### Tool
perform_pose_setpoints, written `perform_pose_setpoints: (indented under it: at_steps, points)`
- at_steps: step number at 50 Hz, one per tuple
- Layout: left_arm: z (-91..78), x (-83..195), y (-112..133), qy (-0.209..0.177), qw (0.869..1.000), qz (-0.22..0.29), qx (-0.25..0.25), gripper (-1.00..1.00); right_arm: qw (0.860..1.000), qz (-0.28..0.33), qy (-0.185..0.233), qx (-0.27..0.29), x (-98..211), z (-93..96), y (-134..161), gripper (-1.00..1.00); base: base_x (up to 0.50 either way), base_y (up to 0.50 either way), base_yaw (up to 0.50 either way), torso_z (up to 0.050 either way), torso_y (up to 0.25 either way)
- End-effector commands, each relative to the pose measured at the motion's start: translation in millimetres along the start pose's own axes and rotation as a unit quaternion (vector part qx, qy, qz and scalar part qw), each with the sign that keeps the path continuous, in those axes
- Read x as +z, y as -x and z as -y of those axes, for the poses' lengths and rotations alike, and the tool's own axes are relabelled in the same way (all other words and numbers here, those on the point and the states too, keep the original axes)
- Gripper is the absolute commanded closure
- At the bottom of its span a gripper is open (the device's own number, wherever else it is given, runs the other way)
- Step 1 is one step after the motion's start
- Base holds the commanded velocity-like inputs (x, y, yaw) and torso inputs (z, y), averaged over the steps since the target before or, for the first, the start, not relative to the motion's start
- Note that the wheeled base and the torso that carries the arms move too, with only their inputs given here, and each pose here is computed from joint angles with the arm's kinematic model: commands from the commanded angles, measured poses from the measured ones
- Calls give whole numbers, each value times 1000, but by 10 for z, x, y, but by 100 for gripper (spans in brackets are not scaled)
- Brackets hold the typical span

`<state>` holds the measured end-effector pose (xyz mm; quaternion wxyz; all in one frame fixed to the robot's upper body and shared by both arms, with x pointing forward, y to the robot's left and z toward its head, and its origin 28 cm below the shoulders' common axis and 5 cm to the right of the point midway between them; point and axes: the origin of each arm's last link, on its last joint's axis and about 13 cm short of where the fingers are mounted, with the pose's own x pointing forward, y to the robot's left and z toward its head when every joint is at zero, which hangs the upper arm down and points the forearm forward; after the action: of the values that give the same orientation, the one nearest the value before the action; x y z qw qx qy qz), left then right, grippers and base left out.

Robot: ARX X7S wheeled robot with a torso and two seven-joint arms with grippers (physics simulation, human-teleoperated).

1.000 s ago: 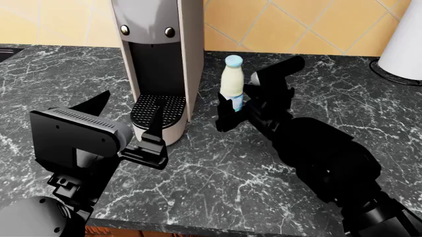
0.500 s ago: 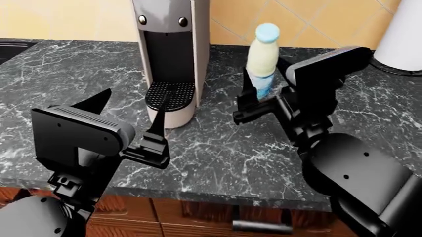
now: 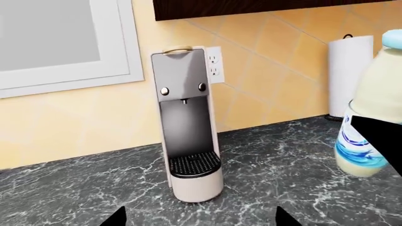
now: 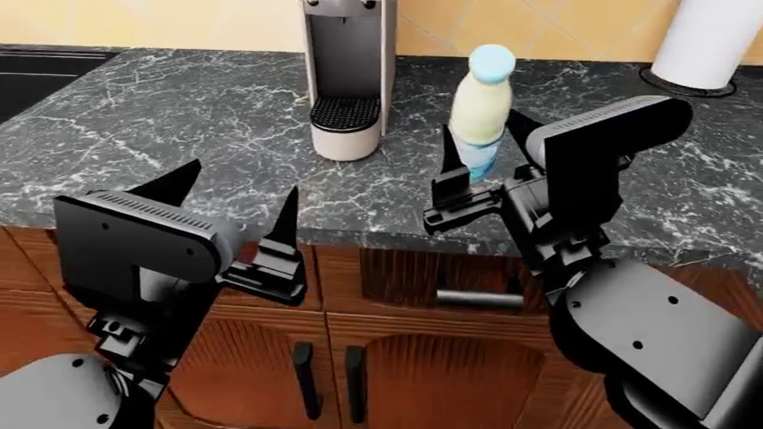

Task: Move the drinks to the dining counter.

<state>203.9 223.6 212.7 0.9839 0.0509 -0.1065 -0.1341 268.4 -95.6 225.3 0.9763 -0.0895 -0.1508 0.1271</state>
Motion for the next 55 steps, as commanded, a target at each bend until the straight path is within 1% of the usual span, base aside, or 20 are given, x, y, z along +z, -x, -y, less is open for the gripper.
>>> perform_pose_setpoints:
  at_steps: [1, 14, 19, 20, 21, 23, 25, 26, 27, 33, 55]
  points:
    - [2, -8, -1, -1, 1000, -1, 0, -100, 1000, 15, 7, -11, 5, 28, 15, 100, -519, 207, 0, 0, 0]
    - [4, -13, 5, 0, 1000, 0, -1, -100, 1000, 18, 20, -15, 1, 25, 26, 100, -514, 315, 0, 0, 0]
    - [5, -18, 6, -1, 1000, -1, -1, -100, 1000, 19, 17, -10, -4, 17, 40, 100, -493, 333, 0, 0, 0]
    - [4, -15, 5, 0, 1000, -1, -1, -100, 999, 24, 15, -18, 8, 23, 39, 100, -43, -4, 0, 0, 0]
    - [4, -14, 5, 0, 1000, -1, -1, -100, 1000, 15, 7, -21, 10, 29, 34, 100, 0, 0, 0, 0, 0]
    - [5, -15, 6, 0, 1000, -1, -1, -100, 1000, 24, 9, -15, 21, 32, 36, 100, 0, 0, 0, 0, 0]
    - [3, -14, 5, 0, 1000, -1, 0, -100, 999, 18, 35, -15, -2, 22, 34, 100, 0, 0, 0, 0, 0]
    - [4, -13, 4, 0, 1000, -1, 0, -100, 999, 22, 19, -18, 5, 29, 30, 100, -37, 432, 0, 0, 0]
    - [4, -12, 3, 0, 1000, 0, 0, -100, 999, 22, 31, -18, 4, 29, 29, 100, -42, 498, 0, 0, 0]
    - [1, -6, -3, 0, 1000, 0, -1, -100, 999, 24, 35, -11, 4, 12, 17, 100, -67, 496, 0, 0, 0]
    - [-9, -6, 10, 0, 1000, 1, 1, -100, 999, 28, 27, 8, 22, -16, 27, 100, -132, 491, 0, 0, 0]
